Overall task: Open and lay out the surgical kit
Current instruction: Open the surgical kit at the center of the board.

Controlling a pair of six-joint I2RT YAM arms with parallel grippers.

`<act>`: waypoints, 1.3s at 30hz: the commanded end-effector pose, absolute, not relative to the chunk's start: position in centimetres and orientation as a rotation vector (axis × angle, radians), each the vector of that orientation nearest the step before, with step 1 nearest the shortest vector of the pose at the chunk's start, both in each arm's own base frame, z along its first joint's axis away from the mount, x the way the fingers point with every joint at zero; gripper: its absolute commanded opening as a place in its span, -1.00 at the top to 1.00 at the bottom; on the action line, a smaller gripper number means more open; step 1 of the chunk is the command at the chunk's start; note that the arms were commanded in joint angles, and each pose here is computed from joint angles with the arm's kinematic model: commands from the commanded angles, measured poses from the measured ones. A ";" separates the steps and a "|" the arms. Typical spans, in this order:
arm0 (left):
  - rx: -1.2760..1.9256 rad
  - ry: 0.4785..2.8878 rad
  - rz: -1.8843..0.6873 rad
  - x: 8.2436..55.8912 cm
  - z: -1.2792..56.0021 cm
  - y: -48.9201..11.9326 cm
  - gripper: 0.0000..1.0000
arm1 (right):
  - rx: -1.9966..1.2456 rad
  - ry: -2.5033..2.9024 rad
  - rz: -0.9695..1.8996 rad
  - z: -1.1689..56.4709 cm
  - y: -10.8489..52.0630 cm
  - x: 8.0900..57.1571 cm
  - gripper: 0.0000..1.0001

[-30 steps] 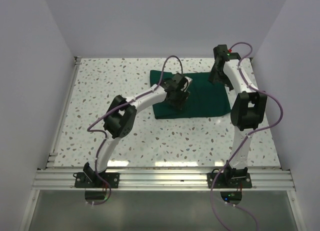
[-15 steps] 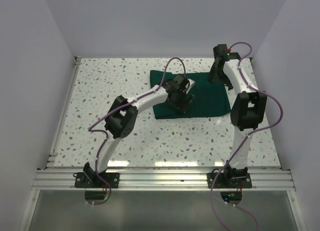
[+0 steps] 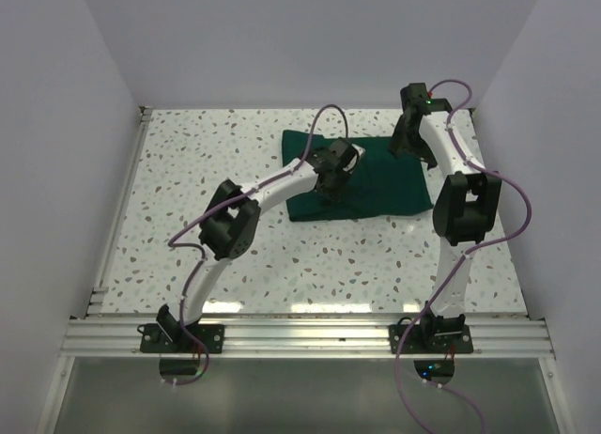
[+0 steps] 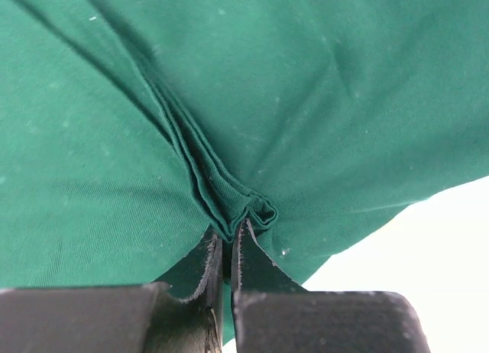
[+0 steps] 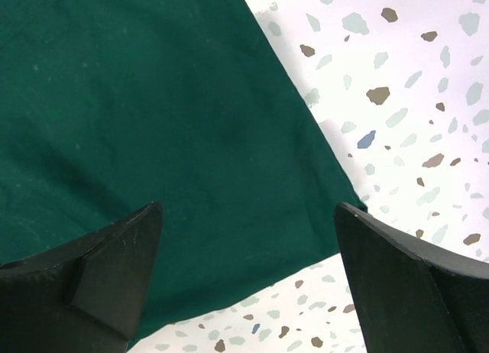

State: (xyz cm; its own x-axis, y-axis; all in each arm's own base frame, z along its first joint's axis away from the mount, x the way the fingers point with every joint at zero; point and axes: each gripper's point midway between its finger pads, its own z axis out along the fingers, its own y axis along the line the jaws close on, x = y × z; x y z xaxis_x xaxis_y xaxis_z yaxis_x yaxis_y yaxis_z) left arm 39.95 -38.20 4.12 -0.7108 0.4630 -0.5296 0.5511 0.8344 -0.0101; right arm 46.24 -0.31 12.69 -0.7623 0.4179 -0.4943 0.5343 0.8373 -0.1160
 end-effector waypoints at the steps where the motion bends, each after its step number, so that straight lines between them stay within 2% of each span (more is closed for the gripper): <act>1: 0.565 2.435 -0.117 42.9 10.7 -33.1 1.00 | 0.681 2.525 -0.290 14.0 0.1 47.2 -0.96; 4: 0.340 2.433 -0.170 44.7 14.4 -28.2 1.00 | 0.677 2.521 -0.264 14.0 0.5 47.8 -0.96; 5: 0.258 2.426 -0.200 45.2 15.4 -26.9 0.95 | 0.679 2.528 -0.260 13.7 0.6 47.8 -0.96; 6: 0.201 2.423 -0.214 45.5 16.0 -25.4 0.77 | 0.679 2.526 -0.237 13.9 0.9 48.2 -0.96; 11: -0.078 2.332 -0.338 45.7 19.2 -16.5 0.72 | 0.652 2.536 -0.228 13.2 1.8 49.8 -0.95; 12: -0.147 2.359 -0.314 45.2 17.5 -13.8 0.69 | 0.644 2.525 -0.216 13.7 2.0 50.3 -0.95; 13: -0.164 2.316 -0.357 45.0 18.7 -13.2 0.60 | 0.641 2.526 -0.212 13.7 2.1 50.5 -0.95; 15: -0.216 2.356 -0.376 43.9 16.4 -11.0 0.33 | 0.636 2.526 -0.201 13.5 2.4 51.1 -0.95; 18: -0.137 2.385 -0.470 42.7 15.1 -11.5 0.07 | 0.621 2.530 -0.165 13.4 3.1 51.6 -0.96; 20: -0.168 2.393 -0.418 42.6 14.0 -10.5 0.08 | 0.618 2.544 -0.142 12.9 3.5 51.7 -0.95; 23: -0.393 2.426 -0.368 42.3 10.6 -5.9 0.19 | 0.600 2.564 -0.117 12.3 4.4 51.7 -0.95; 25: -0.632 2.468 -0.304 41.2 7.4 -0.6 0.11 | 0.592 2.565 -0.106 12.5 4.6 51.7 -0.95; 28: -0.778 2.479 -0.187 40.3 5.9 3.3 -0.32 | 0.592 2.572 -0.081 12.5 4.8 51.4 -0.96; 30: -0.718 2.468 -0.188 41.0 6.7 3.2 -0.60 | 0.585 2.588 -0.054 12.2 5.3 51.0 -0.96; 32: -0.656 2.447 -0.222 41.9 7.8 2.3 -0.69 | 0.586 2.608 -0.032 11.9 5.8 50.3 -0.96; 37: -0.467 2.480 -0.270 43.3 8.9 -2.8 -0.70 | 0.634 2.682 0.044 10.0 7.5 46.9 -0.92; 39: -0.407 2.491 -0.255 43.2 9.2 -4.7 -0.69 | 0.669 2.691 0.079 8.9 7.9 44.9 -0.79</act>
